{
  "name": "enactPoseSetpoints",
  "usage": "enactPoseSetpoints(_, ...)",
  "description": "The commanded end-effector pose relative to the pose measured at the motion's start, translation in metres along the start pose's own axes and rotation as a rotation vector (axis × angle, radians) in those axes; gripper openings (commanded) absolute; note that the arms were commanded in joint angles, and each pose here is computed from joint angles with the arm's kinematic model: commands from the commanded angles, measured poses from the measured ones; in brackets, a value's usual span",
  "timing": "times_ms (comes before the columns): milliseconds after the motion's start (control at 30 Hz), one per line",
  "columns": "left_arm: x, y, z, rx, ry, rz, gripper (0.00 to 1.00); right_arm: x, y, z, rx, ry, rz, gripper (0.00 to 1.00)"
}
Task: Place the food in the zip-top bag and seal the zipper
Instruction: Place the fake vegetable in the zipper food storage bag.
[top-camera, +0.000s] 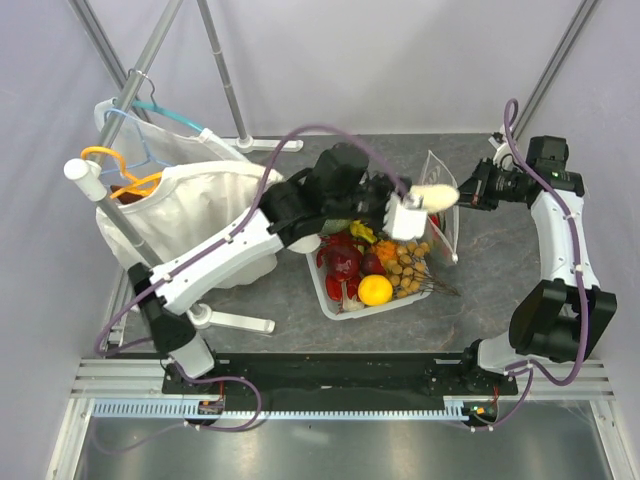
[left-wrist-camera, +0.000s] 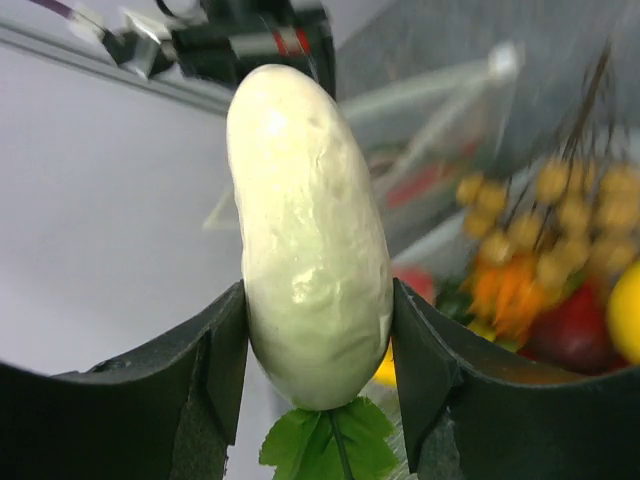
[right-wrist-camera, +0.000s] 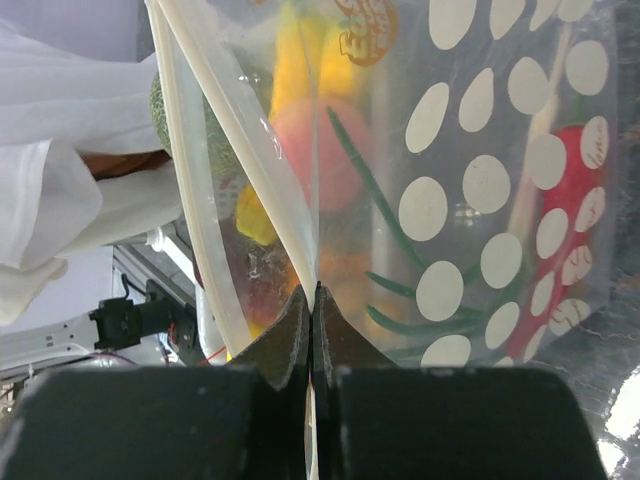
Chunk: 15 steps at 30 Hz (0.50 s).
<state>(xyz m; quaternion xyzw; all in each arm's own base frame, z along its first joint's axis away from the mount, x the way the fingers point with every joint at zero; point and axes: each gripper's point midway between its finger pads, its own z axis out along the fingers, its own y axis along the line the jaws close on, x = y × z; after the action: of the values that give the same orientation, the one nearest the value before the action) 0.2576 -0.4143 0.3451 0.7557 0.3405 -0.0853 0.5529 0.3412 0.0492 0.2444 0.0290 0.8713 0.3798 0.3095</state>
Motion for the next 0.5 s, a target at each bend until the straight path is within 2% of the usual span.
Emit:
enactPoseSetpoints(0, -0.036, -0.026, 0.007, 0.174, 0.018, -0.676, 0.36, -0.008, 0.014, 0.001, -0.015, -0.047, -0.045, 0.00)
enactPoseSetpoints(33, -0.057, -0.018, 0.003, 0.186, -0.024, -0.822, 0.36, -0.011, 0.014, 0.002, -0.009, -0.063, -0.035, 0.00)
enactPoseSetpoints(100, -0.061, -0.025, 0.006, 0.220, -0.005, -1.004, 0.35, -0.015, 0.012, -0.001, 0.031, -0.101, -0.034, 0.00)
enactPoseSetpoints(133, -0.065, -0.035, 0.008, 0.275, 0.006, -1.169, 0.35, -0.017, 0.009, 0.000, 0.044, -0.126, -0.037, 0.00)
enactPoseSetpoints(200, -0.063, -0.043, 0.010, 0.302, 0.043, -1.356, 0.34, -0.019, 0.009, -0.004, 0.075, -0.175, -0.021, 0.00)
enactPoseSetpoints(233, -0.061, -0.052, 0.015, 0.315, 0.096, -1.517, 0.31, -0.025, 0.011, -0.006, 0.078, -0.210, -0.037, 0.00)
enactPoseSetpoints(333, -0.052, -0.056, 0.018, 0.265, 0.132, -1.672, 0.29, -0.027, 0.015, -0.010, 0.079, -0.258, -0.030, 0.00)
enactPoseSetpoints(467, -0.054, -0.049, 0.024, 0.243, 0.125, -1.737, 0.29, -0.022, 0.017, -0.007, 0.063, -0.249, -0.024, 0.00)
